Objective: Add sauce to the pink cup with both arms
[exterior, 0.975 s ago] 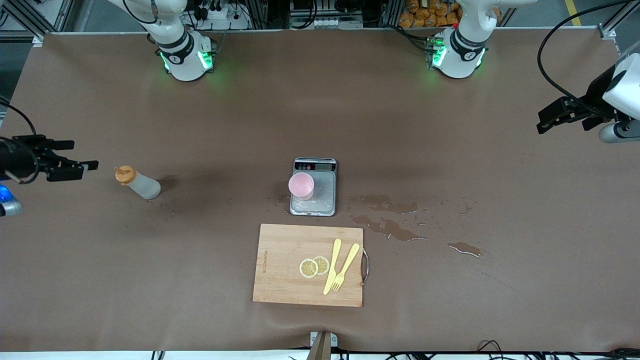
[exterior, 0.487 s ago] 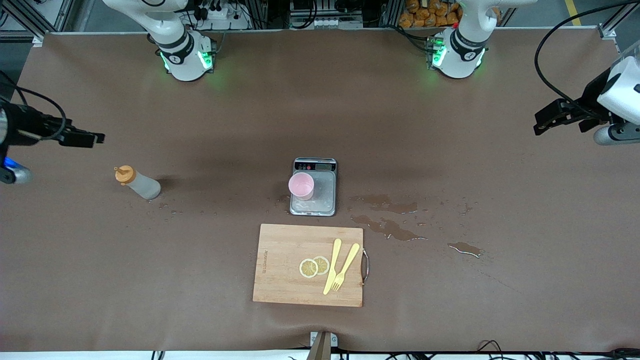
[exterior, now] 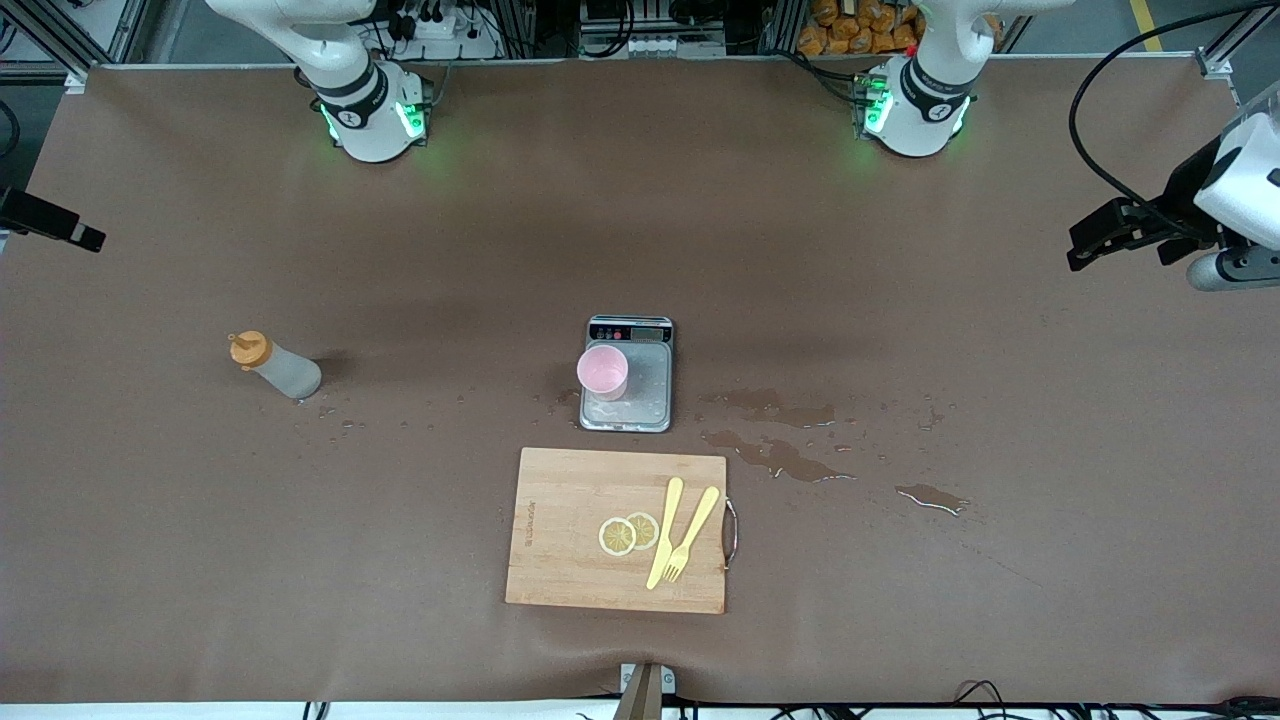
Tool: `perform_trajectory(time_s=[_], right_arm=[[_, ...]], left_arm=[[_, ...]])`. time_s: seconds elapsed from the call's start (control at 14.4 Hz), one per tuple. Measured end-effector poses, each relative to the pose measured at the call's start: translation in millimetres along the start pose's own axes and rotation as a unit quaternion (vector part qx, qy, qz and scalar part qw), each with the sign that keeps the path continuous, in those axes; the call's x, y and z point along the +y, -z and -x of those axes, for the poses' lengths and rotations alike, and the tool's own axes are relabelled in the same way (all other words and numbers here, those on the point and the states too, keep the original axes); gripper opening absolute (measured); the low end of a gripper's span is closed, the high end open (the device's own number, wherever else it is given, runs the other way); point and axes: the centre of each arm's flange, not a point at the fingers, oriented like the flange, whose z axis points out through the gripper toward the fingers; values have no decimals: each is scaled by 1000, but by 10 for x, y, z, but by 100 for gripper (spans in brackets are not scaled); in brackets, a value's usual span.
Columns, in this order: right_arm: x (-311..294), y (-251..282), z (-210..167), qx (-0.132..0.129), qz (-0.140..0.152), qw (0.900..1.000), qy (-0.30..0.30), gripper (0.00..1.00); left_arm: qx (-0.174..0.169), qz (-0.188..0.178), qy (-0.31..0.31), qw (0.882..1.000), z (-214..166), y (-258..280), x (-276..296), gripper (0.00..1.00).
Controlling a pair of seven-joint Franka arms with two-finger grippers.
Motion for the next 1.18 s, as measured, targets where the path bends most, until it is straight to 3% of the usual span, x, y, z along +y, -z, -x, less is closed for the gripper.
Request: perform_trajectory(time_s=[0.28, 0.42, 0.56, 1.18], right_arm=[[-79, 34, -85, 38, 6, 999, 15, 100], [-182, 73, -89, 56, 40, 997, 30, 100], [-365, 74, -60, 61, 60, 995, 49, 100], [-401, 96, -67, 68, 62, 993, 74, 100]], left_arm=[[0, 0, 0, 1000, 0, 0, 0, 100], [0, 0, 0, 1000, 0, 0, -1, 100], [0, 0, 0, 1000, 0, 0, -1, 100], [0, 0, 0, 1000, -1, -1, -3, 100]])
